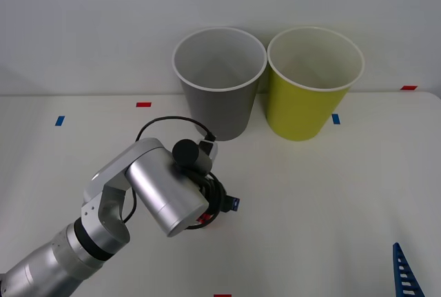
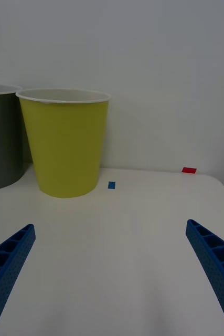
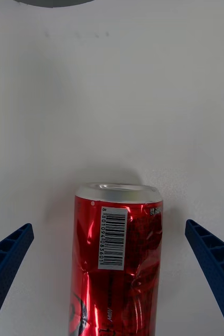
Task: Put cans in the gray bin and PET bottles in the light green bin.
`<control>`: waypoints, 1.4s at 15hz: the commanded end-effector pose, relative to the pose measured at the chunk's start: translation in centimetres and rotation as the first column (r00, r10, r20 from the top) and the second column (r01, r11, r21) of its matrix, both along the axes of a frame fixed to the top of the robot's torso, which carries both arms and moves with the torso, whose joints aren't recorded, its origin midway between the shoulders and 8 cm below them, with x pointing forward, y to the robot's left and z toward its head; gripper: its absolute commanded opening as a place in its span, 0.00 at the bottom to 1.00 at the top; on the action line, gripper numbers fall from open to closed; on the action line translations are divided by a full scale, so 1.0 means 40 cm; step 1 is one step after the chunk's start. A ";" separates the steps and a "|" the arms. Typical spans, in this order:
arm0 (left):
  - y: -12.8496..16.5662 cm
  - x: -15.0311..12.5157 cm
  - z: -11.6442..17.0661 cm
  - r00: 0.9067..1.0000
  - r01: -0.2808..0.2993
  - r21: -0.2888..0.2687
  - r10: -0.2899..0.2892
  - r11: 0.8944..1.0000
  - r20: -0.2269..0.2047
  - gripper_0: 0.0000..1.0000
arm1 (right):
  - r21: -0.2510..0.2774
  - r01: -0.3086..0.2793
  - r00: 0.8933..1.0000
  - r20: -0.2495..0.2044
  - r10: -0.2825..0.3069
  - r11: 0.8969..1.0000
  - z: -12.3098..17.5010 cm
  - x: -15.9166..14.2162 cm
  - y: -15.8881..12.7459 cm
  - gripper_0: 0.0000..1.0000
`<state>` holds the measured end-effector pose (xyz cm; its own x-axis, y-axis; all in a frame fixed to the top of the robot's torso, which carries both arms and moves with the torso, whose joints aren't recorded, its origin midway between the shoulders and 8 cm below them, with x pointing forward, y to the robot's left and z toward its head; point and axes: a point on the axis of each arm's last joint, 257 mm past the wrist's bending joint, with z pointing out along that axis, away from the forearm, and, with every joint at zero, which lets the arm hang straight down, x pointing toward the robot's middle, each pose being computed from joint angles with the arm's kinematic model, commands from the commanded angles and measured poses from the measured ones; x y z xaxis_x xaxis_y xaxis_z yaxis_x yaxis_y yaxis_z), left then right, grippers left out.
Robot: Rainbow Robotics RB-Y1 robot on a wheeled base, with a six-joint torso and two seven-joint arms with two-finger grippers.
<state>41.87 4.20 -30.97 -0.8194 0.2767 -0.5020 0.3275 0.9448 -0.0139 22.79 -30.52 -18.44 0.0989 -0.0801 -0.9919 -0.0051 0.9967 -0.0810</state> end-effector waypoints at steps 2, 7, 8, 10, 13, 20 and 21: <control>-0.011 -0.001 -0.022 1.000 0.004 0.003 -0.004 1.000 -0.024 1.00 | 0.000 0.000 1.000 0.000 0.000 1.000 0.000 0.000 0.000 1.00; -0.004 0.012 -0.014 1.000 0.011 0.007 -0.011 1.000 -0.016 1.00 | 0.000 0.000 1.000 0.000 0.000 1.000 0.000 0.000 0.000 1.00; -0.003 0.011 -0.016 1.000 0.013 0.008 -0.013 1.000 -0.017 1.00 | 0.000 0.000 1.000 0.000 0.000 1.000 0.000 0.000 0.000 1.00; -0.005 0.011 -0.015 1.000 0.015 0.007 -0.015 1.000 -0.017 0.81 | 0.000 0.000 1.000 0.000 0.000 1.000 0.000 0.000 0.000 1.00; -0.004 0.014 -0.013 1.000 0.018 0.012 -0.018 1.000 -0.011 0.00 | 0.000 0.000 1.000 0.000 0.000 1.000 0.000 0.000 0.000 1.00; -0.012 0.013 -0.009 1.000 0.018 0.004 -0.018 1.000 -0.010 0.00 | 0.000 0.000 1.000 0.000 0.000 1.000 0.000 0.000 0.000 1.00; -0.014 0.012 -0.006 1.000 0.019 0.001 -0.019 1.000 -0.007 0.00 | 0.000 0.000 1.000 0.000 0.000 1.000 0.000 0.000 0.000 1.00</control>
<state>42.36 3.74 -31.35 -0.8191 0.2945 -0.4923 0.3450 0.9385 -0.0125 22.79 -30.52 -18.44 0.0989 -0.0801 -0.9919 -0.0051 0.9967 -0.0810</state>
